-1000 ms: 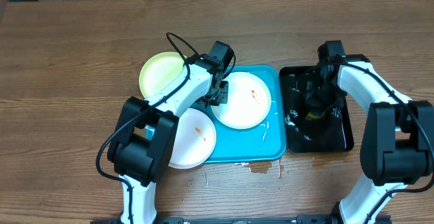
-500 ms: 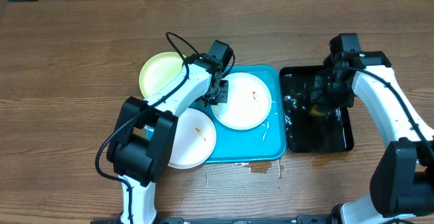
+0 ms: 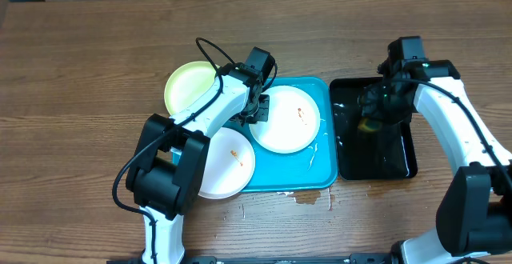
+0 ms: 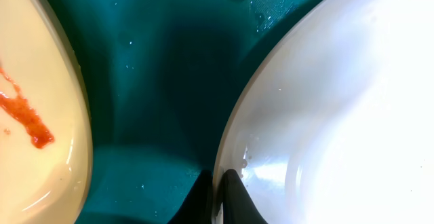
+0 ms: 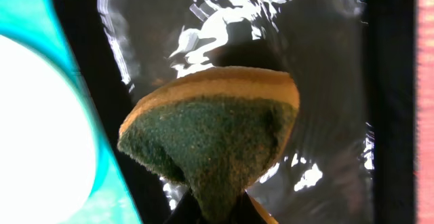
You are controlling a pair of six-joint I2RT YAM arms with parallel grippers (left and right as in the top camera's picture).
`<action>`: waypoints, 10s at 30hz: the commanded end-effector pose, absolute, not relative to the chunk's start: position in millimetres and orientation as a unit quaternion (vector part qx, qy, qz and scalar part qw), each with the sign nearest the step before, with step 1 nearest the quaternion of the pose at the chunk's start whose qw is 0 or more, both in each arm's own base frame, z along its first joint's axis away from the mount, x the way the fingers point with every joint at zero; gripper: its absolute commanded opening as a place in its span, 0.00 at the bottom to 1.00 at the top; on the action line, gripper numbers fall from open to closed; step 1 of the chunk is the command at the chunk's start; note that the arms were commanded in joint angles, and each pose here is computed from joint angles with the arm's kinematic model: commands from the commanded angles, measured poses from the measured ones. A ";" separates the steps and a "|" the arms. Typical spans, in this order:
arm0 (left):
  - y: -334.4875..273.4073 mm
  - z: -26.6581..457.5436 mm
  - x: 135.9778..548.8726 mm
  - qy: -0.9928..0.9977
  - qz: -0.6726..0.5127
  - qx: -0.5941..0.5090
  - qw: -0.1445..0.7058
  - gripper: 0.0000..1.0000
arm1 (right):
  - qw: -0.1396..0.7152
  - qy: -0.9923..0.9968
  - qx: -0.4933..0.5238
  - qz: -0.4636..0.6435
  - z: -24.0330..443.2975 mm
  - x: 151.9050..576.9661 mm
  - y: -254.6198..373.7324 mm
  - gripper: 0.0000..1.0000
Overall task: Clean dirty plates on tray and stack at the side
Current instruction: 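Lift the sponge with the right gripper and move it toward the white plate, then scrub the held white plate's surface with the sponge in the right gripper, then return the sponge to the black tray and lift the right arm away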
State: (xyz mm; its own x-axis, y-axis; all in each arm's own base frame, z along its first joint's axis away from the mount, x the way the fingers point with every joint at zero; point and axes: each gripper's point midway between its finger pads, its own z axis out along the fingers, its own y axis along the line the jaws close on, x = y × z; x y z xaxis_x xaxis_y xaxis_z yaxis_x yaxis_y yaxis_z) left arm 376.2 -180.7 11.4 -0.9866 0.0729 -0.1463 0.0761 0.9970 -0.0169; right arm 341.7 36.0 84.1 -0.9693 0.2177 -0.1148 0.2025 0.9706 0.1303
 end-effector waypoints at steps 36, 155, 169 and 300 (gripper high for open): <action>-179.9 4.8 382.1 0.996 -0.007 0.042 0.083 0.04 | 0.189 0.977 -0.088 0.050 84.0 375.6 157.9 0.04; -179.4 4.3 379.4 0.996 -0.006 0.042 0.077 0.05 | 0.013 0.968 -0.029 0.248 133.7 391.6 113.2 0.04; -179.4 4.3 379.2 0.996 -0.006 0.042 0.076 0.04 | 0.048 0.968 -0.177 0.172 58.1 373.6 195.7 0.04; -182.7 5.2 384.1 0.995 -0.011 0.043 0.088 0.24 | -0.005 0.994 0.089 0.068 45.9 362.1 3.4 0.38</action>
